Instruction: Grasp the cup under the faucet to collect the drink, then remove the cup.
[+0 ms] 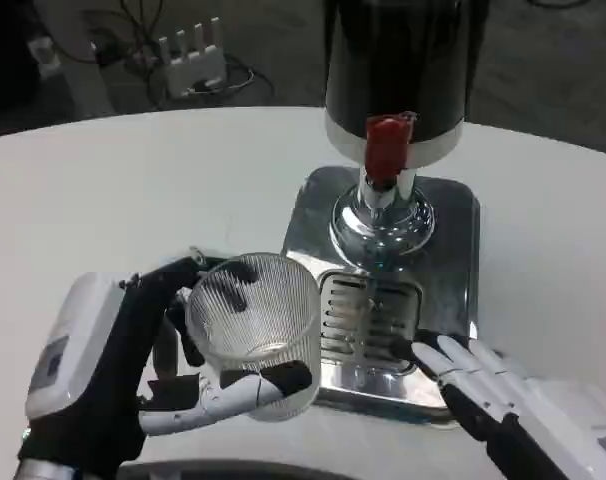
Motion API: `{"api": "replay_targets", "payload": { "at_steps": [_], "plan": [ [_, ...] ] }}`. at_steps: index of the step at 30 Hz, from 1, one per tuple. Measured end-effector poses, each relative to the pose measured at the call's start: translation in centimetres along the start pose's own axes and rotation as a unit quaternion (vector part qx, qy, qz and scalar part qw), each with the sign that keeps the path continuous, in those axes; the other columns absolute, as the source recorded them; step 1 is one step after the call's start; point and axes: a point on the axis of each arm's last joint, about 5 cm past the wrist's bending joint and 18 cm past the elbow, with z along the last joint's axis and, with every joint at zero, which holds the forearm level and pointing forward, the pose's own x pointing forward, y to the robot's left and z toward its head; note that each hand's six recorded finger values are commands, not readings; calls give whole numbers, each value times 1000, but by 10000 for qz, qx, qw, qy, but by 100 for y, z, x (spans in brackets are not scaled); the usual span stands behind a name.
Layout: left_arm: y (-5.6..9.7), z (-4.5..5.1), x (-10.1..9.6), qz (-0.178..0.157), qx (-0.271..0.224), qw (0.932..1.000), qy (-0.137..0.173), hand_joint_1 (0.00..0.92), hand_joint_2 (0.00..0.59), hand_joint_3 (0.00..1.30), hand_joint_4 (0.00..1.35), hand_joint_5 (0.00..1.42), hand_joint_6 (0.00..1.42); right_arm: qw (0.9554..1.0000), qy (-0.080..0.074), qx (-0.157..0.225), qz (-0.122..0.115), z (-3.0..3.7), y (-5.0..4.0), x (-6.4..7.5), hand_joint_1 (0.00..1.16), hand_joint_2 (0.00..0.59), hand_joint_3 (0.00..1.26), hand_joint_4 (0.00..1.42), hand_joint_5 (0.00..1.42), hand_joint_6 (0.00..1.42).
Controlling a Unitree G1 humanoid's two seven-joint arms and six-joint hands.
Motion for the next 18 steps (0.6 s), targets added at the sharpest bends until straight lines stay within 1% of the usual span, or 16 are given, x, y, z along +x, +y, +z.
{"api": "replay_targets", "payload": {
  "at_steps": [3, 11, 16, 18],
  "plan": [
    [0, 0, 0, 0, -1, 10000, 0, 613, 11, 788, 917, 1025, 1208, 10000, 9, -2, 1, -2, 0, -2, 621, 414, 76, 21, 0, 0],
    [0, 0, 0, 0, -1, 10000, 0, 615, 11, 788, 917, 1025, 1208, 9999, 104, 20, 41, -11, 6, -30, 621, 414, 76, 21, 0, 0],
    [3, -3, -1, 7, 0, 10000, 6, 615, 11, 788, 917, 1025, 1208, 9999, 120, 15, 29, -16, 0, -33, 621, 414, 76, 21, 0, 0],
    [5, -20, -6, 15, -39, 10000, 26, 615, 11, 788, 917, 1025, 1208, 9999, 123, 16, 31, -17, 1, -34, 621, 414, 76, 21, 0, 0]
  ]
}}
